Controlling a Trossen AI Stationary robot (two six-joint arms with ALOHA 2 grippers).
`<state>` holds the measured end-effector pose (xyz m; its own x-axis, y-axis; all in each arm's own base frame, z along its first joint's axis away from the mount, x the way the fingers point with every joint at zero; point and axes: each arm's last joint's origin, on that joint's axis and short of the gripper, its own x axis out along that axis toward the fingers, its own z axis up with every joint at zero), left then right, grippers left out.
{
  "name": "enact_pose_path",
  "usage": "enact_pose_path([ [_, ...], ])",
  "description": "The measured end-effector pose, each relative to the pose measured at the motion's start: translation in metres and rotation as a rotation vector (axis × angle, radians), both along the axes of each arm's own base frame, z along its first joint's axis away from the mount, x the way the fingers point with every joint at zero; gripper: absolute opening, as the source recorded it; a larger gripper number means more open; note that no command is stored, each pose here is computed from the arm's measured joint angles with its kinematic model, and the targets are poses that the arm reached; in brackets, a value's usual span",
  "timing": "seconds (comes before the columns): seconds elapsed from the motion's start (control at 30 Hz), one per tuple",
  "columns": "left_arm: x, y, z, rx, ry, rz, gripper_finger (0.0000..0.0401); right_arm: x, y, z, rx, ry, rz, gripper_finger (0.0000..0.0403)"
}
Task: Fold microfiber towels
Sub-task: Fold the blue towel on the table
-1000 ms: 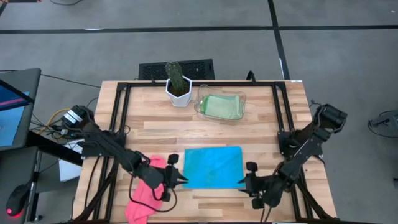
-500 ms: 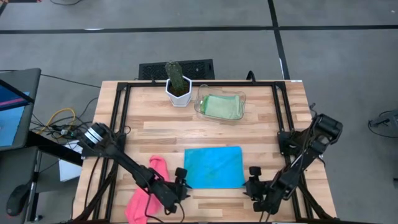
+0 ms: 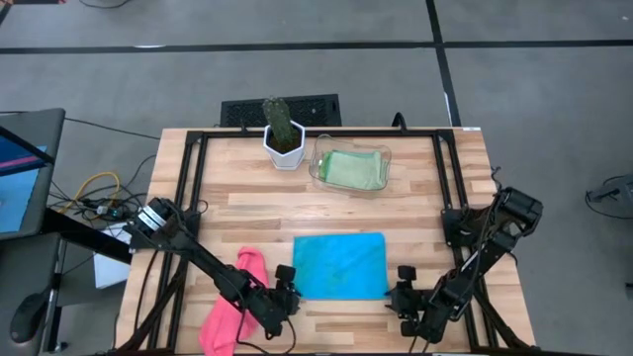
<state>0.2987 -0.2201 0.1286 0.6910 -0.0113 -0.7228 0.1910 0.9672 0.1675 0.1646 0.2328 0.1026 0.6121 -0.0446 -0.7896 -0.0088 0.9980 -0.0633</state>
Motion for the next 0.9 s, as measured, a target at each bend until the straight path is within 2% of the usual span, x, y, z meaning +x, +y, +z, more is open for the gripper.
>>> enact_pose_path([
  [0.1,0.000,0.000,0.027,0.070,-0.054,0.057,0.0155,-0.001,-0.001,0.001,-0.001,0.006,0.004,0.0165],
  [0.17,-0.002,0.000,0.028,0.120,-0.068,0.070,0.0155,-0.001,-0.001,0.001,-0.001,0.006,0.004,0.0162],
  [0.23,-0.004,0.000,0.021,0.133,-0.037,0.021,0.0155,-0.001,-0.001,0.001,0.001,0.006,0.000,0.0160],
  [0.3,-0.002,-0.003,0.013,0.097,-0.025,-0.017,0.0155,-0.001,-0.001,0.001,0.001,0.004,-0.002,0.0158],
  [0.53,-0.001,-0.005,-0.024,0.158,0.036,0.001,0.0155,-0.001,-0.001,0.001,-0.001,0.002,-0.004,0.0157],
  [0.67,0.000,-0.005,-0.035,0.143,0.046,0.052,0.0155,-0.001,-0.001,0.001,0.004,0.003,-0.009,0.0151],
  [0.77,0.000,-0.004,-0.036,0.098,0.055,0.100,0.0146,-0.001,-0.001,0.001,0.006,0.008,-0.008,0.0126],
  [0.9,-0.001,-0.004,-0.036,0.044,0.069,0.142,0.0097,0.000,-0.002,0.001,0.004,0.021,-0.011,0.0061],
])
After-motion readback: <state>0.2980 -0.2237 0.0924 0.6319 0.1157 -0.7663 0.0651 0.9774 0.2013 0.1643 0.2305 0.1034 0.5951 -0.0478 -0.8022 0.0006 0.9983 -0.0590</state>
